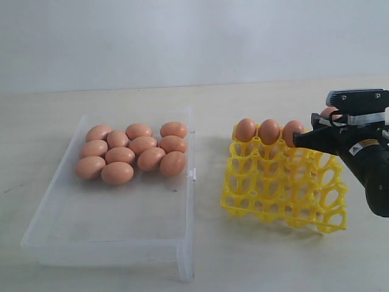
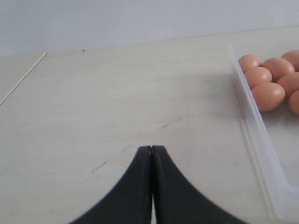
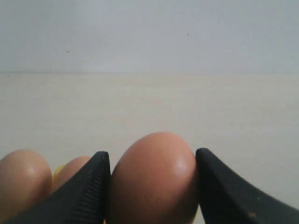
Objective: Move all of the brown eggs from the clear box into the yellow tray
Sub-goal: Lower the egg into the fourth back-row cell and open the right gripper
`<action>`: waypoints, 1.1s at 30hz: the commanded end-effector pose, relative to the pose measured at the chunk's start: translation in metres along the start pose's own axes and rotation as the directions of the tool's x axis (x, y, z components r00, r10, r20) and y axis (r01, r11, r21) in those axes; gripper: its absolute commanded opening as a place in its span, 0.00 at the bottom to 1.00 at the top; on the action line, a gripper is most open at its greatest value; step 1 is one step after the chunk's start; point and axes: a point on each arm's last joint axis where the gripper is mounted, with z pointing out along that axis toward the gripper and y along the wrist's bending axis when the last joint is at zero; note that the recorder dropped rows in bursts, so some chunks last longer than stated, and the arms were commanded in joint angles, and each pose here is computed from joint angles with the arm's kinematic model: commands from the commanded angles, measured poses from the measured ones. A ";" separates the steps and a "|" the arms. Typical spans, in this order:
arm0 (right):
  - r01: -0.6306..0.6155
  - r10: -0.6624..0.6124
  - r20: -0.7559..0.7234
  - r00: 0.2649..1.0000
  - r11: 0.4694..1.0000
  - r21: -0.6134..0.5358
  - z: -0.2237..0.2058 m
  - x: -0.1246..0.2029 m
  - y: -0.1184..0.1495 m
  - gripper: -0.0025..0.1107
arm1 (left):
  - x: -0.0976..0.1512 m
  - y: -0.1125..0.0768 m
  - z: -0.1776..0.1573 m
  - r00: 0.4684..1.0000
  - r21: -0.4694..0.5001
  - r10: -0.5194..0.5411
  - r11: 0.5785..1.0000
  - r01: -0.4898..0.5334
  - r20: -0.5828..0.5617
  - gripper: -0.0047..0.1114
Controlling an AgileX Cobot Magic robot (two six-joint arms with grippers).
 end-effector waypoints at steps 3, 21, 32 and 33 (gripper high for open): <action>0.019 -0.019 0.012 1.000 1.000 0.001 0.005 0.007 0.000 0.02 | -0.002 0.000 -0.001 1.000 0.007 -0.006 1.000 0.005 0.011 0.04; 0.023 -0.023 0.011 1.000 1.000 0.002 0.014 0.015 0.002 0.02 | -0.002 0.000 -0.001 1.000 0.007 -0.006 1.000 0.005 0.011 0.04; 0.024 -0.024 0.004 1.000 1.000 0.001 0.015 0.017 0.002 0.04 | -0.002 0.000 -0.001 1.000 0.007 -0.006 1.000 0.005 0.011 0.04; 0.022 -0.022 0.004 1.000 1.000 0.001 0.015 0.017 0.002 0.06 | -0.002 0.000 -0.001 1.000 0.007 -0.006 1.000 0.005 0.011 0.04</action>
